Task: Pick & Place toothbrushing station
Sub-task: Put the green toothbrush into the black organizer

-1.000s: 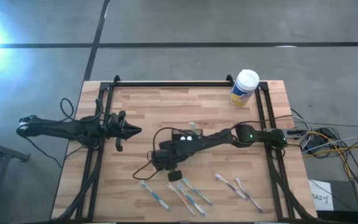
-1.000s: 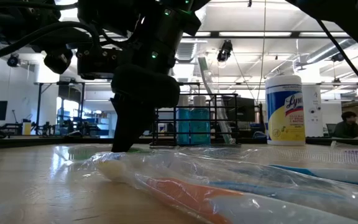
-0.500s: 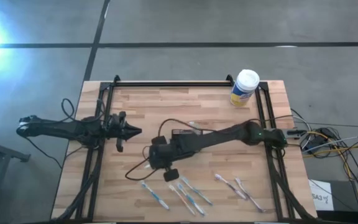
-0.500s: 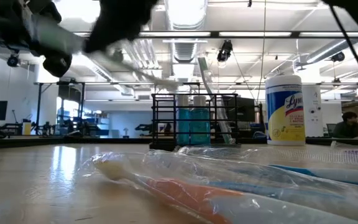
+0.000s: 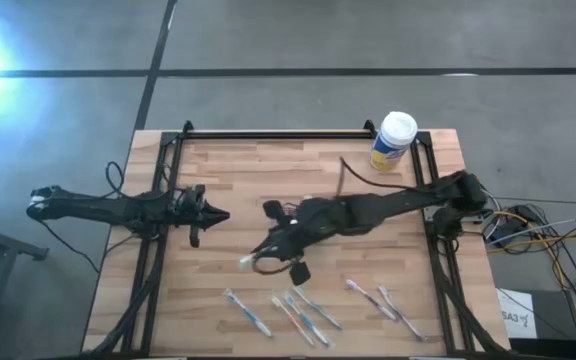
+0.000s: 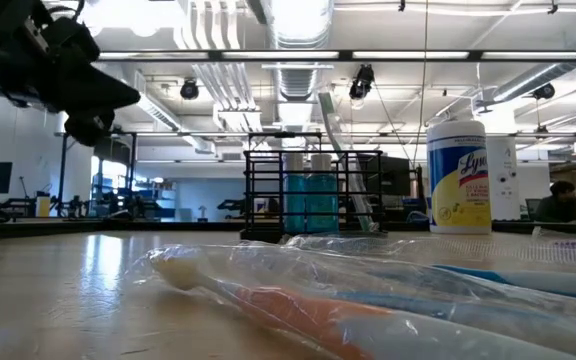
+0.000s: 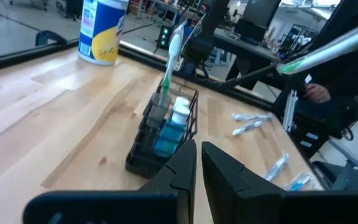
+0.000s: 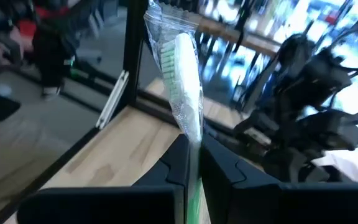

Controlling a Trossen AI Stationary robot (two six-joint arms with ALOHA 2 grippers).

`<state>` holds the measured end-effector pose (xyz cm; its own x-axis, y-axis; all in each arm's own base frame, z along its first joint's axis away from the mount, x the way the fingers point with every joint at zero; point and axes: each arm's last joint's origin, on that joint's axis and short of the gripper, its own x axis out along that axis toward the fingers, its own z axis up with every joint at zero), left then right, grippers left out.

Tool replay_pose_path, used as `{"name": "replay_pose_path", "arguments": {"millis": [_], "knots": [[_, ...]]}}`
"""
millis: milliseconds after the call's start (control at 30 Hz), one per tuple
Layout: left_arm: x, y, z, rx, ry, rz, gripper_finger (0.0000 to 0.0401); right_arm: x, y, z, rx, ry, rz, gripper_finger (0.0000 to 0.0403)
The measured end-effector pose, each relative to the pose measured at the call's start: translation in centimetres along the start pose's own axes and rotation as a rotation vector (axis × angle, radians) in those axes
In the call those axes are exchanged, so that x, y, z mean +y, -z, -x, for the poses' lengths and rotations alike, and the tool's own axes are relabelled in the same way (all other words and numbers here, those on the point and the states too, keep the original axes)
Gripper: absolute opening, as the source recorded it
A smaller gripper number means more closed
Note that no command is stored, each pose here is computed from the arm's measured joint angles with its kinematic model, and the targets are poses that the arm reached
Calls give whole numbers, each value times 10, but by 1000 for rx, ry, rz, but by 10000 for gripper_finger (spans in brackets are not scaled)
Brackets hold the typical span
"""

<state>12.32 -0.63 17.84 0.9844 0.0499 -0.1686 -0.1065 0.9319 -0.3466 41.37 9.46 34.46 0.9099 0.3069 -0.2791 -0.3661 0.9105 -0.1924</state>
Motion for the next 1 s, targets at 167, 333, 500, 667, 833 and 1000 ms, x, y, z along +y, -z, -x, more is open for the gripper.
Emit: {"name": "replay_pose_path", "arguments": {"millis": [167, 333, 500, 667, 833, 1000], "knots": [[3, 9, -1, -87, 41, 26, 30, 1, 45, 16, -193, 67, -19, 18], [0, 6, -3, -119, 32, 35, 30, -9, 79, 30, -341, 142, -69, 18], [-11, -11, -8, -118, 41, -47, 30, -24, 98, 38, -367, 187, -144, 18], [-29, -35, -18, -117, 70, -159, 31, -30, 103, 40, -357, 207, -153, 18], [-44, -50, -33, -83, 83, -263, 60, -33, 102, 40, -362, 214, -144, 18], [-56, -63, -56, -45, 72, -290, 132, -34, 98, 40, -370, 223, -120, 21]]}}
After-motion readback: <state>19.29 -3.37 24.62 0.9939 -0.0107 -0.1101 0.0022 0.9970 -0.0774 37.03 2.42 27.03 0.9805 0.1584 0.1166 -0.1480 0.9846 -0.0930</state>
